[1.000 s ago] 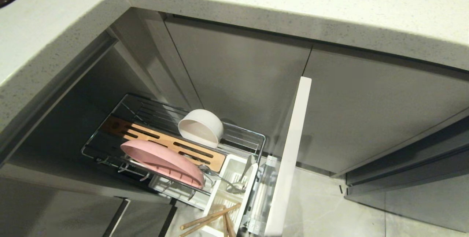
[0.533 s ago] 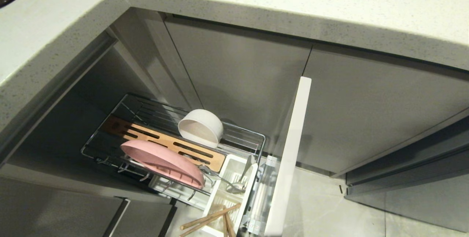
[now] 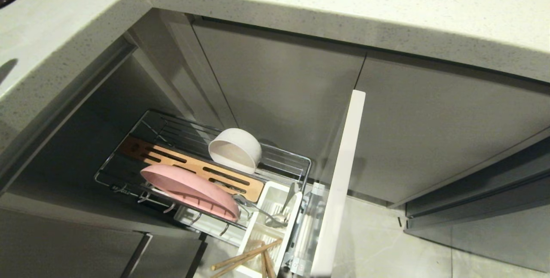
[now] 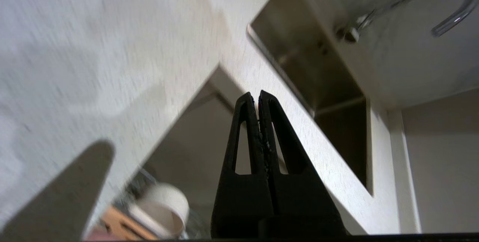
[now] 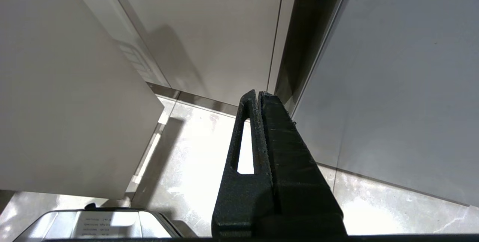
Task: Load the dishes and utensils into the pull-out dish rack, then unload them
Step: Take the plate out of the cupboard
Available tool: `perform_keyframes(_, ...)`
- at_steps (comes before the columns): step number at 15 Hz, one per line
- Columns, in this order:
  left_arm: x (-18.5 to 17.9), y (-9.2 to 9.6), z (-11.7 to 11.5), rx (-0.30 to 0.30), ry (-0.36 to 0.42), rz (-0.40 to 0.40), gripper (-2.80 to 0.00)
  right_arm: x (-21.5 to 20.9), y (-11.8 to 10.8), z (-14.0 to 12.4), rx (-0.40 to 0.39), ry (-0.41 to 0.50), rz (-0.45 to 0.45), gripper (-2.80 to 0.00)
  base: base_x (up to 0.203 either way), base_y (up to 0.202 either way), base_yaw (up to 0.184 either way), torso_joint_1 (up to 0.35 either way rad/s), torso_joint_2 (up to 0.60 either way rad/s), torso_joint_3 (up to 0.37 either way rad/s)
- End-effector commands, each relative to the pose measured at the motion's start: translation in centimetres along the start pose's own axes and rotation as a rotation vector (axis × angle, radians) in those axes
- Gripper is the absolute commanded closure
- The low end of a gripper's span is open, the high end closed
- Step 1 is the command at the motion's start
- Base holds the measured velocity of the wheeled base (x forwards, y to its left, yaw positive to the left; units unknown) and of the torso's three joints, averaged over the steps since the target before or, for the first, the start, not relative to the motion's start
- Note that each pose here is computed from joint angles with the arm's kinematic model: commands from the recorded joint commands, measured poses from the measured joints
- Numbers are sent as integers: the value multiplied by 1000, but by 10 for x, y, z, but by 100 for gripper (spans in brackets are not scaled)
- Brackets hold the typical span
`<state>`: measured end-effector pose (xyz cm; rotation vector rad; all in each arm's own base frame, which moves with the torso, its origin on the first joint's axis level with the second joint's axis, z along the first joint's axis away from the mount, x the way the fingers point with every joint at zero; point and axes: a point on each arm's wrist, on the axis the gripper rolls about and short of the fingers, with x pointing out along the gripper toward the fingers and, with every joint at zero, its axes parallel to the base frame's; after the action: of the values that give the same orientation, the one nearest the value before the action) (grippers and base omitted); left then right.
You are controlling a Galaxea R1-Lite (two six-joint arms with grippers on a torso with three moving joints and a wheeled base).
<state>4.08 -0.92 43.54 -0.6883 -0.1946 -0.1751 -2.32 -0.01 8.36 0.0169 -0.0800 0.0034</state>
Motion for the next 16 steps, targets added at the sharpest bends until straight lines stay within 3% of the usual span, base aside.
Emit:
perform_keyframes(1,16,-1,-17,-61,138,16,0,2,0,-7,0,26,0,0,0,0,0,0,0,0)
perform_keyframes(4,16,5,-28,-106,227,83,0,2,0,-7,0,26,0,0,0,0,0,0,0,0)
perform_keyframes(6,15,4,-30,-123,249,82,0,2,0,-7,0,27,0,0,0,0,0,0,0,0)
perform_keyframes(9,22,2,-37,-116,249,128,0,2,0,-7,0,26,0,0,0,0,0,0,0,0)
perform_keyframes(13,40,-4,-65,-116,320,277,0,2,0,-7,0,26,0,0,0,0,0,0,0,0)
perform_keyframes(16,40,-4,-74,-113,376,301,0,2,0,-8,0,28,0,0,0,0,0,0,0,0)
